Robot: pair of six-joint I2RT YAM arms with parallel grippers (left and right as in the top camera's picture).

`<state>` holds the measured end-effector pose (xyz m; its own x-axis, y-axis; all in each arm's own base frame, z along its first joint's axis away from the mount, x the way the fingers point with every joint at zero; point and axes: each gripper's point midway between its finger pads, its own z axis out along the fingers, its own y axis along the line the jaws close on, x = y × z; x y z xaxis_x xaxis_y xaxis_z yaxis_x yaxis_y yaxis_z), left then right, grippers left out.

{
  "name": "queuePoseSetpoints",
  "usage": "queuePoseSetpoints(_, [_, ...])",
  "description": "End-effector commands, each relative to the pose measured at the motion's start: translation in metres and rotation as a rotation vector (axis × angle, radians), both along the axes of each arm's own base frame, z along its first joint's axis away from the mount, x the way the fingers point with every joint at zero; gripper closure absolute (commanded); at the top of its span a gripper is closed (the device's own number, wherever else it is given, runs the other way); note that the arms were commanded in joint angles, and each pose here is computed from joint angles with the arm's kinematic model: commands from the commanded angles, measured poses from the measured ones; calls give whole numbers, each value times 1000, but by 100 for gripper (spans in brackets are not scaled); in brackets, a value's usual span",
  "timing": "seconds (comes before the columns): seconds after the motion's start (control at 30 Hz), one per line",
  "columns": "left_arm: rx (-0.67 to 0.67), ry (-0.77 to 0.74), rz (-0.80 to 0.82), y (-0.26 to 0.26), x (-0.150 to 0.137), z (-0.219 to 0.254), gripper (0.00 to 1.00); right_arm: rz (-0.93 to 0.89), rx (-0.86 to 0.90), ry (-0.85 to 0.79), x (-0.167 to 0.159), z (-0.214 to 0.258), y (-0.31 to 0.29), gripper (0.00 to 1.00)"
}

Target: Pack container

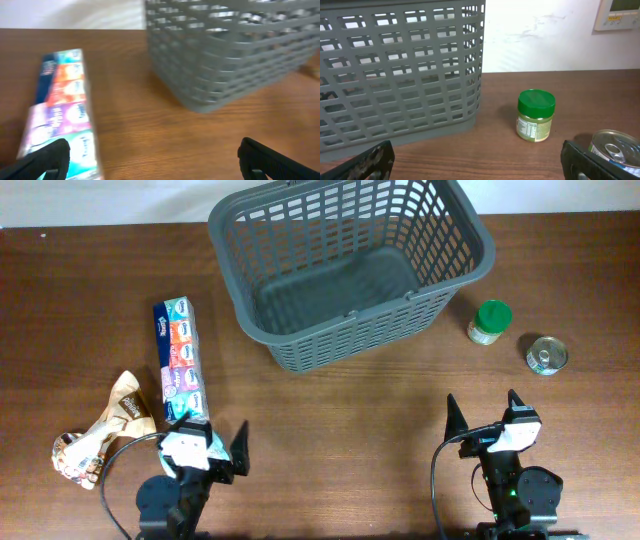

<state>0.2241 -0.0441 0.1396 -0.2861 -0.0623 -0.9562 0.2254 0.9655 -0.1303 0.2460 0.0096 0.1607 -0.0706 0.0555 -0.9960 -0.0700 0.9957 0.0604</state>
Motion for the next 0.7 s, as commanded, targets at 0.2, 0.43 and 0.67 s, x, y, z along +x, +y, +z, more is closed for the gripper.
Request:
queuePoseSetpoints(0.2, [-370, 94, -474, -81, -44, 20, 1, 91, 71, 3, -2, -1, 17, 1])
queuePoseSetpoints(0.43, [-418, 52, -589, -94, -55, 41, 1, 258, 377, 34, -10, 10, 47, 1])
queuePoseSetpoints(0.67, [-302, -124, -593, -90, -65, 105, 1, 347, 323, -58, -27, 70, 59, 1])
